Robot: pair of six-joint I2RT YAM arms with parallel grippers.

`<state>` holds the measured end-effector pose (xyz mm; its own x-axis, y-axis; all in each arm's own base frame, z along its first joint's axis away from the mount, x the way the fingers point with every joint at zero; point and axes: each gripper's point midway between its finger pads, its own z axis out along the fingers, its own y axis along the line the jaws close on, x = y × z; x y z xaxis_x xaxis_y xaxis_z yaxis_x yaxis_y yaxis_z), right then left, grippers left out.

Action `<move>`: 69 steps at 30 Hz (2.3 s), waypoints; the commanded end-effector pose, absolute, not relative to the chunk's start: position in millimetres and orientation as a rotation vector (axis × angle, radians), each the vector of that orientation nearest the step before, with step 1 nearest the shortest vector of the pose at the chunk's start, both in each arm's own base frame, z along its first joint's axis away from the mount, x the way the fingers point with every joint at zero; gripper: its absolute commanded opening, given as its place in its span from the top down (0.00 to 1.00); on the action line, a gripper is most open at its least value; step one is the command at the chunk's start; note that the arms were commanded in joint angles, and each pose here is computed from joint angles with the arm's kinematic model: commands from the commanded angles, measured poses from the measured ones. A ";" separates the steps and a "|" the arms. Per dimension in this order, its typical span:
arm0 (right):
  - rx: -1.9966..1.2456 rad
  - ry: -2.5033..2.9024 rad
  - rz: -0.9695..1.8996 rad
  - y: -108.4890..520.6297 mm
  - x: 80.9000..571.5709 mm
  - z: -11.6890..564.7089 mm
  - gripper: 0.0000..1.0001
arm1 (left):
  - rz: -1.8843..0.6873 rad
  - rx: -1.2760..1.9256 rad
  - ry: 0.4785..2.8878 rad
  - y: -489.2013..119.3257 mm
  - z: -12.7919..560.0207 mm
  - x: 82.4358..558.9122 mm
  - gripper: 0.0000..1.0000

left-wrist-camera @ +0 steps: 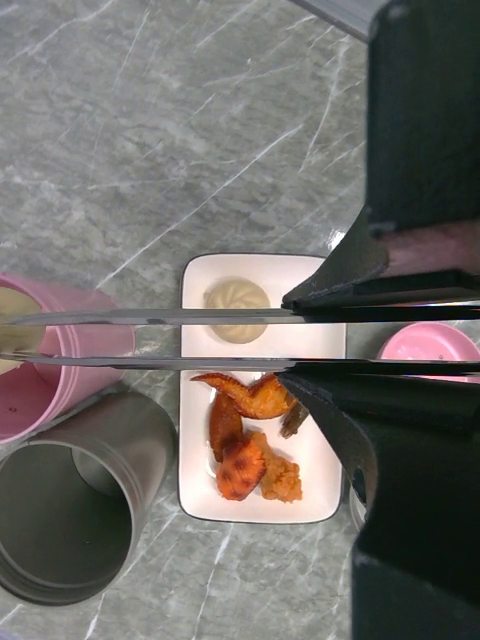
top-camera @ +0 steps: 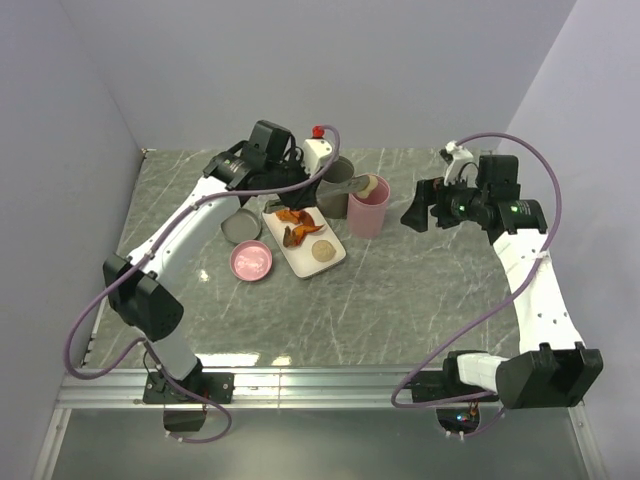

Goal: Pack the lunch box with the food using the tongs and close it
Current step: Place the fake food in the packing box, then pick up the fake food from the plate.

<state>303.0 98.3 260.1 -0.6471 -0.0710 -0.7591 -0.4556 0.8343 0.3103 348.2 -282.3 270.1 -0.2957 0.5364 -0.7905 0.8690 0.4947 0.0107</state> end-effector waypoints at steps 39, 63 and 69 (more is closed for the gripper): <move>-0.356 2.130 0.724 89.5 312.7 294.6 0.00 | -0.596 1.097 1.837 -313.5 303.9 369.3 0.49; -0.352 2.134 0.734 87.1 309.0 295.0 0.00 | -0.560 1.157 2.068 -201.8 223.3 269.3 0.41; -0.349 2.139 0.737 87.1 308.9 292.6 0.00 | -0.535 1.170 2.137 -199.5 187.1 276.3 0.40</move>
